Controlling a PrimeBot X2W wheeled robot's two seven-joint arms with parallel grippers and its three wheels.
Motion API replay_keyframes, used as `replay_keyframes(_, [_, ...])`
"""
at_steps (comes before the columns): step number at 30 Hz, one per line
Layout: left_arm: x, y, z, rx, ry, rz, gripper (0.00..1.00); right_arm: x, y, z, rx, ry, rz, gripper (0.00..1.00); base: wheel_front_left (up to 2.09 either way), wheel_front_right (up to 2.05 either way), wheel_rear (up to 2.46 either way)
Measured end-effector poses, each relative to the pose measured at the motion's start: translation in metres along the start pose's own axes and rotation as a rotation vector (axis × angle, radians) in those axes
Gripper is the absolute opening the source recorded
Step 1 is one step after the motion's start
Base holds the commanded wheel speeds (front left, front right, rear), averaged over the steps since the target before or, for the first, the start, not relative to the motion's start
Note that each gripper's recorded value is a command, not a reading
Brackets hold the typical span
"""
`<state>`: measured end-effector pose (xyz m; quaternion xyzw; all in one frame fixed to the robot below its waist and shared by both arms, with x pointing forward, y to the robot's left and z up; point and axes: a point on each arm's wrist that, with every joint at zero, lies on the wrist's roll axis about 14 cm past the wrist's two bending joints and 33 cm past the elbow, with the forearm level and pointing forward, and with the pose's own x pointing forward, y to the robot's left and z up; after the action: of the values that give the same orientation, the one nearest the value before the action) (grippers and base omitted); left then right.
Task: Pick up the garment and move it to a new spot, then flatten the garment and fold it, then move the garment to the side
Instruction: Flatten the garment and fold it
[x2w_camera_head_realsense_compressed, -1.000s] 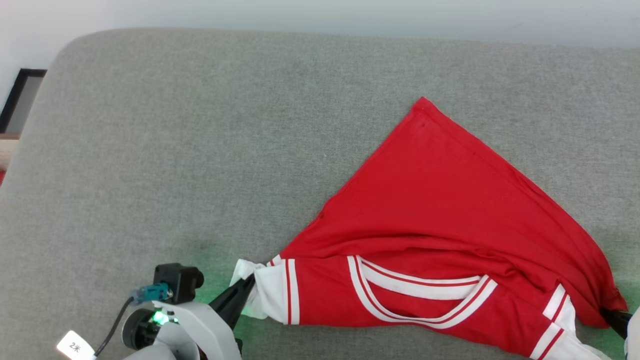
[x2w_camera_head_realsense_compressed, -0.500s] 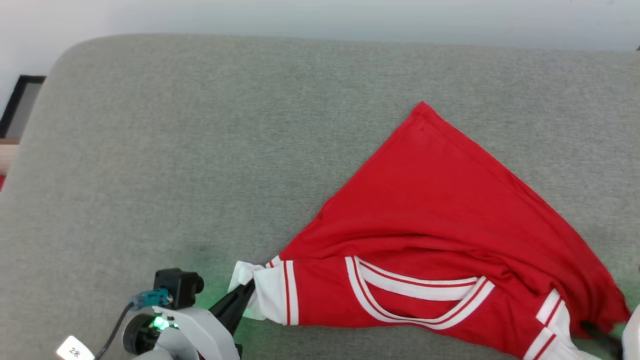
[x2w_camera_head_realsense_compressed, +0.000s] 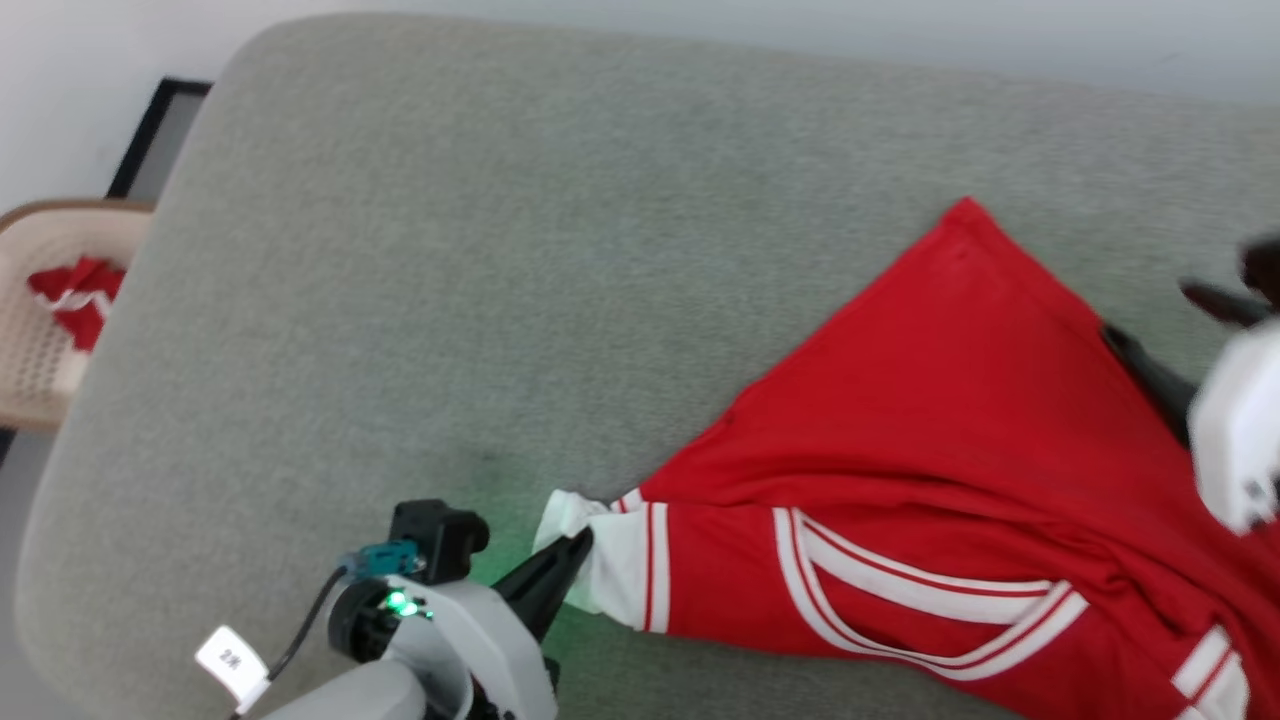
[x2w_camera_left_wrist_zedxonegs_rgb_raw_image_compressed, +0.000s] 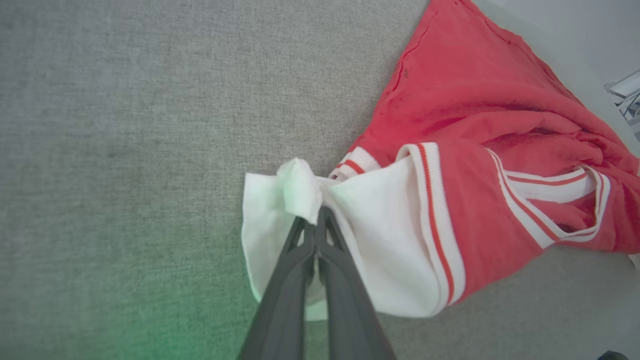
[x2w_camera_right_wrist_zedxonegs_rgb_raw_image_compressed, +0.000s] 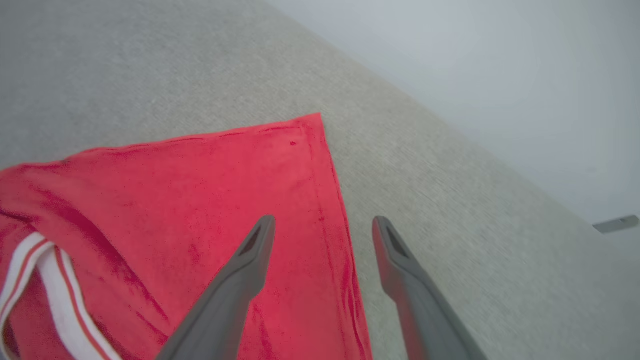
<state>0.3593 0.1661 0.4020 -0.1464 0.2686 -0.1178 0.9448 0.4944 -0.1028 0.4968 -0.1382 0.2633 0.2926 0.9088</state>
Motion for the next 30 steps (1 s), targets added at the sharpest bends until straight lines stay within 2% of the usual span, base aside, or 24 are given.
replay_keyframes(4, [0.002,0.002,-0.001,-0.016,-0.001,0.006,0.0,0.046,0.005,0.015,-0.052,-0.01,0.043,1.0,0.0,0.0,0.0])
replay_keyframes(11, [0.003,0.008,-0.005,-0.034,0.002,0.029,0.0,0.111,0.014,0.0,-0.113,0.143,0.102,1.0,0.0,0.0,0.0])
replay_keyframes(14, [0.001,0.013,-0.008,-0.046,0.006,0.045,0.0,0.129,0.013,-0.014,-0.131,0.23,0.111,1.0,0.0,0.0,0.0])
replay_keyframes(21, [-0.003,0.025,-0.014,-0.067,0.011,0.089,0.0,0.149,0.017,-0.035,-0.091,0.43,0.151,1.0,0.0,0.0,0.0])
replay_keyframes(23, [-0.004,0.027,-0.016,-0.071,0.013,0.094,0.0,0.149,0.017,-0.039,-0.075,0.492,0.161,0.0,0.0,0.0,0.0])
replay_keyframes(25, [-0.004,0.028,-0.016,-0.074,0.015,0.099,0.0,0.145,0.015,-0.042,-0.087,0.552,0.16,0.0,0.0,0.0,0.0])
replay_keyframes(30, [-0.002,0.031,-0.016,-0.072,0.035,0.093,0.0,0.142,0.011,-0.042,-0.06,0.554,0.152,0.0,0.0,0.0,0.0])
